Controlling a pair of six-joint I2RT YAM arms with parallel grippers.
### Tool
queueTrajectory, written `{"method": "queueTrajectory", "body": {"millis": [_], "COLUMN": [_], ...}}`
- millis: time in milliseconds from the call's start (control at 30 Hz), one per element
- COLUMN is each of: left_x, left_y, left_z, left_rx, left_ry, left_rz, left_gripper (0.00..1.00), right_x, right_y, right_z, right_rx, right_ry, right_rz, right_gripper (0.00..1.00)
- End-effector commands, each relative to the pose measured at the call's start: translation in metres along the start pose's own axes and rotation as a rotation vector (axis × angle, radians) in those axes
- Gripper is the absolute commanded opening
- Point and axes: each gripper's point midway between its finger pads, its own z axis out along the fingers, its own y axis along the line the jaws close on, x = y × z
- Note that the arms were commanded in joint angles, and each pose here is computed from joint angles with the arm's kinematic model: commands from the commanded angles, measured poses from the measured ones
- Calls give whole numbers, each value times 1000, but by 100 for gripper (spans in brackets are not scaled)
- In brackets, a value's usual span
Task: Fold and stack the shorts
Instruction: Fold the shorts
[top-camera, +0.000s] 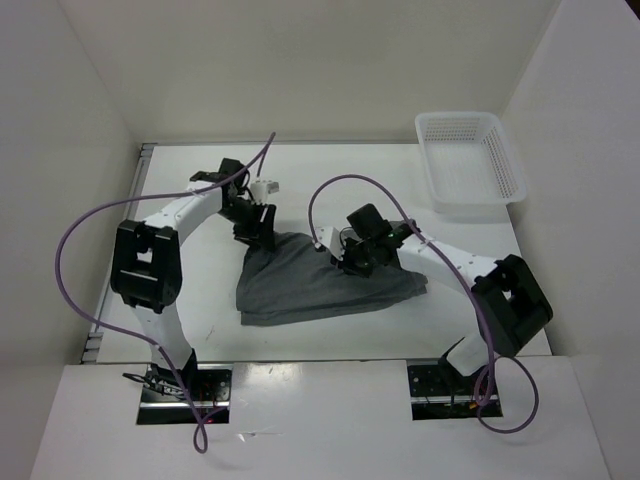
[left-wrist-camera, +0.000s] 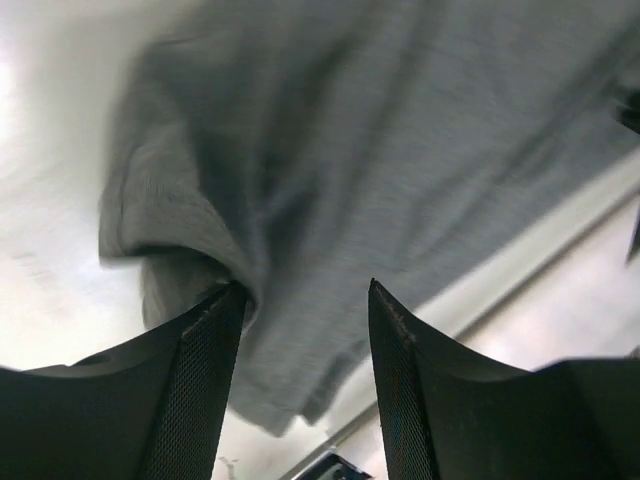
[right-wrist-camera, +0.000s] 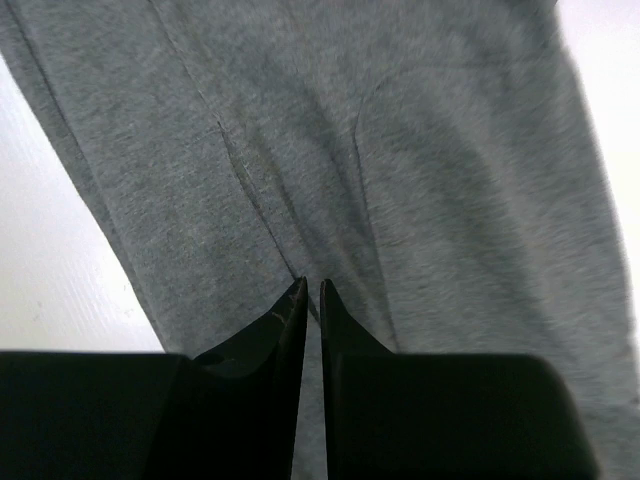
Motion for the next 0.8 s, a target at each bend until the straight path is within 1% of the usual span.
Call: {"method": "queueTrajectory", "body": {"millis": [0,33,67,133,167,200,233,267,300,367,400,433,467,500,533,567,600,633,667,700,733,767], "left_x": [30,45,56,59,61,58,51,44,33,19,4,-3,-11,-21,-26,-50,-62,-68,-96,-108,-115,-123], "left_y": [-32,-30,-17,-6,7,15,21,29,45,70,80,91,98,107,113,113,118,121,118,117,116,112], "left_z": [10,22,34,49,57,62,64,69,68,69,63,68,68,65,72,67,63,69,57,54,56,47], "left_rx": [90,77,42,6,-44,-72,-101,-132,-221,-298,-345,-365,-380,-410,-421,-433,-446,-446,-459,-460,-448,-449], "left_ry": [92,148,200,219,235,222,209,192,169,135,105,97,85,69,71,27,1,2,-56,-77,-81,-94], "left_rz": [15,6,-19,-9,-10,1,11,23,42,34,35,29,24,19,19,32,31,30,47,53,55,59], "left_gripper": [60,60,60,60,60,61,62,62,62,64,64,64,64,64,64,64,65,65,65,67,67,67], "right_x": [-11,-13,-11,-2,0,3,11,9,14,16,8,10,7,-9,-12,-5,-23,-30,-26,-44,-51,-53], "right_y": [-10,-9,-6,-1,-3,-8,-11,-13,-18,-33,-49,-59,-71,-93,-102,-114,-137,-150,-159,-179,-186,-193], "right_z": [9,13,17,27,31,35,41,44,47,54,55,60,61,58,59,65,60,60,69,62,63,67], "right_rx": [45,28,13,-9,-1,15,16,17,35,77,125,154,205,251,273,298,343,361,363,395,403,406], "right_ry": [-44,-48,-43,-12,-7,-1,24,21,27,37,6,8,5,-35,-32,-9,-47,-71,-62,-107,-121,-120], "right_rz": [82,102,120,169,180,220,247,259,305,335,364,388,401,395,380,394,389,405,414,408,404,379], "right_gripper": [13,13,13,13,13,13,13,13,13,13,13,13,17,17,17,17,17,17,17,17,17,17]}}
